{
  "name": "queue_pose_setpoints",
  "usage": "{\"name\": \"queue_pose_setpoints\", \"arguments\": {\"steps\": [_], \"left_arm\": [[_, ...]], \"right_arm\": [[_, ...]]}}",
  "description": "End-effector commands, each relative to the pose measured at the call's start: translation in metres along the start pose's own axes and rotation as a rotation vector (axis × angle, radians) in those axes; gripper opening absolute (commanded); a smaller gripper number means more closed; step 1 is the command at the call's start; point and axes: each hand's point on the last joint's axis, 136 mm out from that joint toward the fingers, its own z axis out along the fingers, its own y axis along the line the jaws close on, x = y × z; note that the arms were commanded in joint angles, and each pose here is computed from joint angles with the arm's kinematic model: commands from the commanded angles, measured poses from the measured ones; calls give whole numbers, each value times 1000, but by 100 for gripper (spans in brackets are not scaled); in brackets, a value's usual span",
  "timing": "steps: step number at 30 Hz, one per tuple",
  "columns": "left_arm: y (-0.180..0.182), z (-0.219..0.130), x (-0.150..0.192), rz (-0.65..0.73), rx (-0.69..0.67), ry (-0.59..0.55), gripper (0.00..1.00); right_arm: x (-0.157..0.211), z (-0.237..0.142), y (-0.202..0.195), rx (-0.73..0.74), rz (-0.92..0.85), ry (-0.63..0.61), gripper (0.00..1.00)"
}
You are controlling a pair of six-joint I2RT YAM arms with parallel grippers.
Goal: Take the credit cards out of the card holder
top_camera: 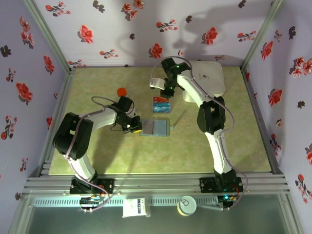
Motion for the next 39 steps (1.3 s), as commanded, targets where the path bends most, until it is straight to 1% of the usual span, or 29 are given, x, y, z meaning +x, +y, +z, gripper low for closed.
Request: {"name": "queue_pose_setpoints", "arguments": {"steps": [1, 7, 12, 16, 20, 22, 24, 27, 29, 31, 35, 39], "left_arm": [[1, -1, 2, -22, -4, 22, 4], [-5, -9, -4, -15, 8, -13, 3], [-7, -14, -9, 3, -1, -38, 3], [-5, -15, -14, 8, -12, -52, 3], [-4, -13, -17, 10, -11, -61, 3], [-3, -10, -18, 6, -9, -59, 3], [-3, -8, -19, 9, -2, -61, 2], [-2, -6, -20, 9, -3, -63, 1], [-2, -3, -21, 8, 0, -60, 1], [-2, 0, -22, 9, 5, -52, 0], [-2, 6, -21, 11, 15, -30, 0], [3, 9, -16, 9, 0, -8, 0]], "right_arm": [[-3, -18, -11, 74, 49, -25, 21], [-10, -29, -17, 159, 184, -88, 21], [-16, -36, -13, 241, 373, -168, 28], [-27, -37, 2, 284, 527, -245, 29], [-36, -36, 25, 304, 666, -292, 30], [-38, -32, 38, 288, 737, -304, 29], [-39, -31, 47, 276, 831, -312, 26], [-41, -23, 66, 201, 1000, -337, 20], [-43, -18, 80, 143, 1099, -358, 18], [-43, -13, 92, 100, 1184, -372, 17], [-40, -2, 114, -8, 1329, -347, 16], [-37, 6, 129, -76, 1403, -318, 17]]}}
